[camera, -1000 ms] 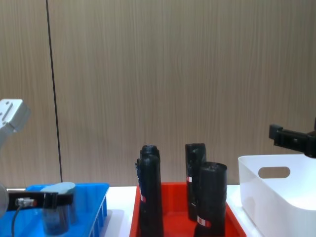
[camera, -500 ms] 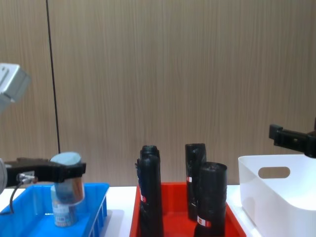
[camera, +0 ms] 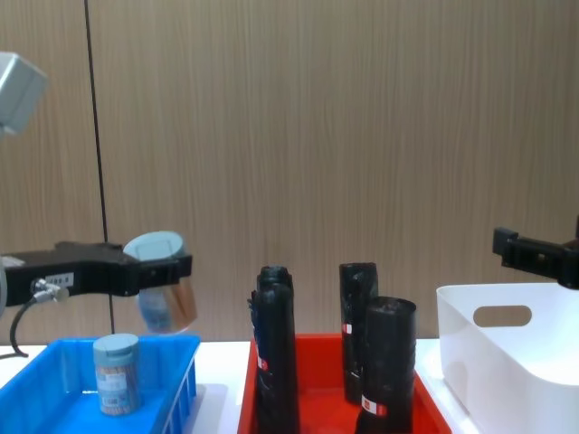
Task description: Pick the cotton swabs from the blue box and place them into the white box.
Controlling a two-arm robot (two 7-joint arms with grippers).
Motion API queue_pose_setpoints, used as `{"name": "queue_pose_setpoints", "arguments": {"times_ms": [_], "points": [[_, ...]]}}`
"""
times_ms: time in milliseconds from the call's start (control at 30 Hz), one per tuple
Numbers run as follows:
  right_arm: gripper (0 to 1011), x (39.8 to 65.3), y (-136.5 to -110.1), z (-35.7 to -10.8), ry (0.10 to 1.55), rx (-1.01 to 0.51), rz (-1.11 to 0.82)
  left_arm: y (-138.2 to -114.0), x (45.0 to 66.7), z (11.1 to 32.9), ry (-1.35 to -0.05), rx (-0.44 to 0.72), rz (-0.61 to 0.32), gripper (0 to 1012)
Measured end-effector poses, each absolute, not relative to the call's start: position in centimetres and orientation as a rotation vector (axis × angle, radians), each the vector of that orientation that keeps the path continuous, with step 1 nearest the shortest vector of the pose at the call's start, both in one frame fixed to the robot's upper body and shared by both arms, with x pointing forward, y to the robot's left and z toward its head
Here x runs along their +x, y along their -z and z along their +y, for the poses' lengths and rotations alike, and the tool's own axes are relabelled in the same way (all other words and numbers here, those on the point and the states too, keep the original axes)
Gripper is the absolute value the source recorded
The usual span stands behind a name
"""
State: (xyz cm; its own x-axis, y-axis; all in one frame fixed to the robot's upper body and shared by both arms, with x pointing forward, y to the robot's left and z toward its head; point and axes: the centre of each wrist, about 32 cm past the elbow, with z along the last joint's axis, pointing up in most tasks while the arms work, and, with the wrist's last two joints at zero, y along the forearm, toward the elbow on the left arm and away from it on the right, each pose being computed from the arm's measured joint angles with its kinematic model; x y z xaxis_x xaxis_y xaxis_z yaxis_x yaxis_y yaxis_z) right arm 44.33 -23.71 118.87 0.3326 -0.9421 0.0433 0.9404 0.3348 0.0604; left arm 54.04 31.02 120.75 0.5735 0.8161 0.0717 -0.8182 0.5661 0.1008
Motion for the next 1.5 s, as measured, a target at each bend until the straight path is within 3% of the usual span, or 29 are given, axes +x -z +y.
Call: {"name": "queue_pose_setpoints", "arguments": {"times_ms": [533,1133,1500], "points": [[1002,44.3,-118.9,-23.7,1.229,0.026,-0.075,-121.8,54.1,31.3,-0.706,0.049,-0.051,672],[1001,44.3,-118.9,-23.7,1.23,0.026,-0.075,-121.5,55.6,31.1,-0.408,-0.006,-0.03,672],[1001,44.3,-118.9,-23.7,1.23,0.026,-0.075,-121.2,56.2,31.1,-0.301,-0.008,-0.015,672]]}}
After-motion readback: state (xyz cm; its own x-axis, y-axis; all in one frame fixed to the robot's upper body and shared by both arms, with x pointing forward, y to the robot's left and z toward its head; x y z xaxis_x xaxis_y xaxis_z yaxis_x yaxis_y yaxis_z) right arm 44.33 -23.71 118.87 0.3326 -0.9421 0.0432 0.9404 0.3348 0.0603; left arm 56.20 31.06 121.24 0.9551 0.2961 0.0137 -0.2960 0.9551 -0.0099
